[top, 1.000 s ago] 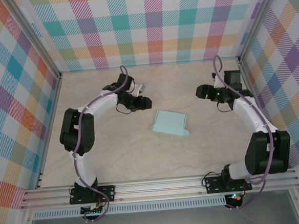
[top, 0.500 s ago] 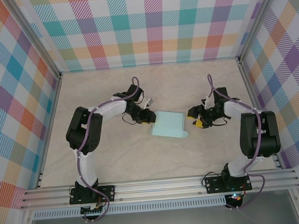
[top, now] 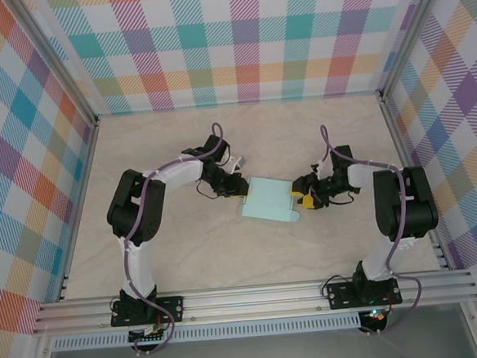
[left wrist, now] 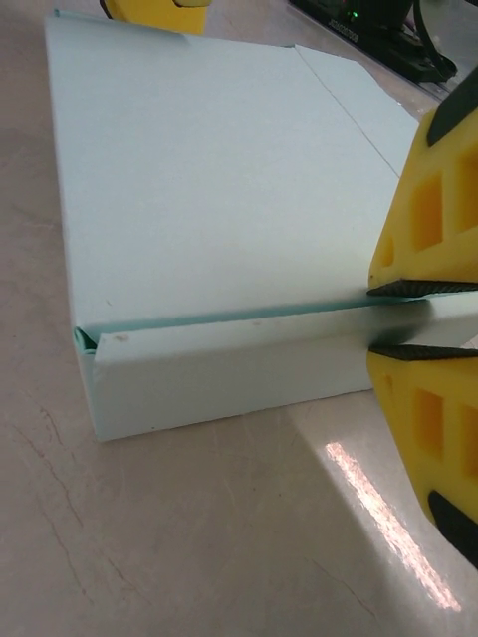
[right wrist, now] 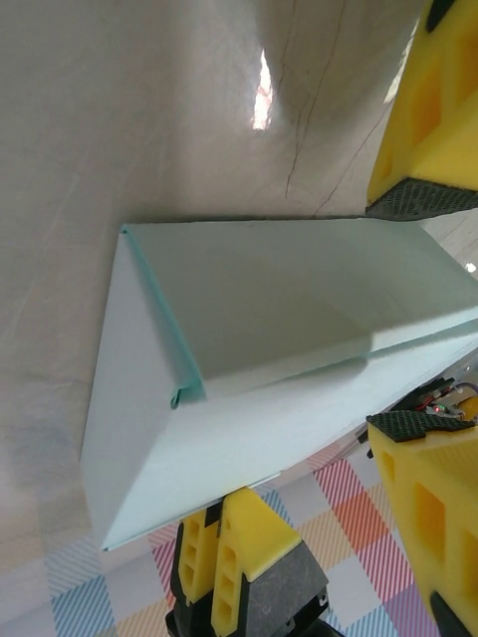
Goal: Fold the paper box
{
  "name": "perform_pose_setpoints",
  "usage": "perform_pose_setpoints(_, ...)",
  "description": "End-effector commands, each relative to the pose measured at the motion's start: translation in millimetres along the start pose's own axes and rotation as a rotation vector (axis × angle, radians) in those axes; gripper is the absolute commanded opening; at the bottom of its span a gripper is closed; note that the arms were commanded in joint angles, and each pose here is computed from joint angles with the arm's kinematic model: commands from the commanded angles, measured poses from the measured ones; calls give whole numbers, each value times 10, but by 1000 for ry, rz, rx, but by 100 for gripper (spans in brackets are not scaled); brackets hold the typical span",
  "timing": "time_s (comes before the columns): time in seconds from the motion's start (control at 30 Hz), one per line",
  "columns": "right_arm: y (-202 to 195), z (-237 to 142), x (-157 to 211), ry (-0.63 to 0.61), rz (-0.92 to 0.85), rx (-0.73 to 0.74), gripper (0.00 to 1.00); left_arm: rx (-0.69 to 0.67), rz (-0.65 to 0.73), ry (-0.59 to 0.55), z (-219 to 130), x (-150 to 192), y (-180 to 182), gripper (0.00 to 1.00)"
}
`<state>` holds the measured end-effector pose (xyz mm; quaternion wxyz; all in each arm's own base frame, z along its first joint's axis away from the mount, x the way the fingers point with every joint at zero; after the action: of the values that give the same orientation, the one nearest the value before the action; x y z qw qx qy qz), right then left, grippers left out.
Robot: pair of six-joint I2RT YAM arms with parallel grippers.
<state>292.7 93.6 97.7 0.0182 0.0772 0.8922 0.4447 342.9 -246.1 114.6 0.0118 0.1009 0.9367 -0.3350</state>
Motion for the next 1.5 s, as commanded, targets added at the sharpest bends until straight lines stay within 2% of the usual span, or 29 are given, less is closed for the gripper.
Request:
perform_pose_setpoints(0.0, 105, -57, -7, -38, -50, -19, 56, -131, -58, 74, 244, 112, 339, 13)
perform_pose_setpoints(0.27, 286, -220, 14, -93, -138, -15, 59, -124, -78, 79, 232, 100, 470, 9)
perform_pose_setpoints(0.33, 284, -233, 50, -99, -146, -13, 63, -122, -77, 78, 228, 89, 491, 9)
perform_pose_setpoints(0.4, 277, -232, 89, -107, -146, -27, 68, -118, -79, 79, 216, 75, 498, 9)
perform_pose_setpoints(0.53, 337, -221, 83, -110, -137, -90, 74, -105, -78, 81, 208, 75, 479, 8)
perform_pose_setpoints(0.77, 516, -243, 5, -131, -65, -125, 75, -89, -77, 78, 158, 63, 426, 8)
perform_pose_setpoints(0.97, 735, -404, -80, -174, -9, -70, 80, -95, -71, 78, 136, 48, 407, 8)
perform_pose_setpoints(1.03, 786, -452, -94, -179, 22, -1, 81, -91, -74, 83, 146, 53, 410, 8)
perform_pose_setpoints(1.3, 1035, -481, -205, -138, -71, 20, 84, -83, -79, 86, 159, 38, 410, 8)
perform_pose_setpoints(1.47, 1237, -303, -178, -75, -87, 128, 85, -83, -73, 86, 153, 35, 400, 8)
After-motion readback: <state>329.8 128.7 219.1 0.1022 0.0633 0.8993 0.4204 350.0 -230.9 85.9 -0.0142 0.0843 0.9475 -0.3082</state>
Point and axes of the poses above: each hand's point on the last joint's axis, 136 mm out from that joint toward the fingers, its own z axis out along the fingers, its own y axis along the line the jaws close on, x = y × z, the point moved 8 cm from there along -z, back along the fingers, and after that the axes turned 7 degrees about -z, right-handed, at the moved point
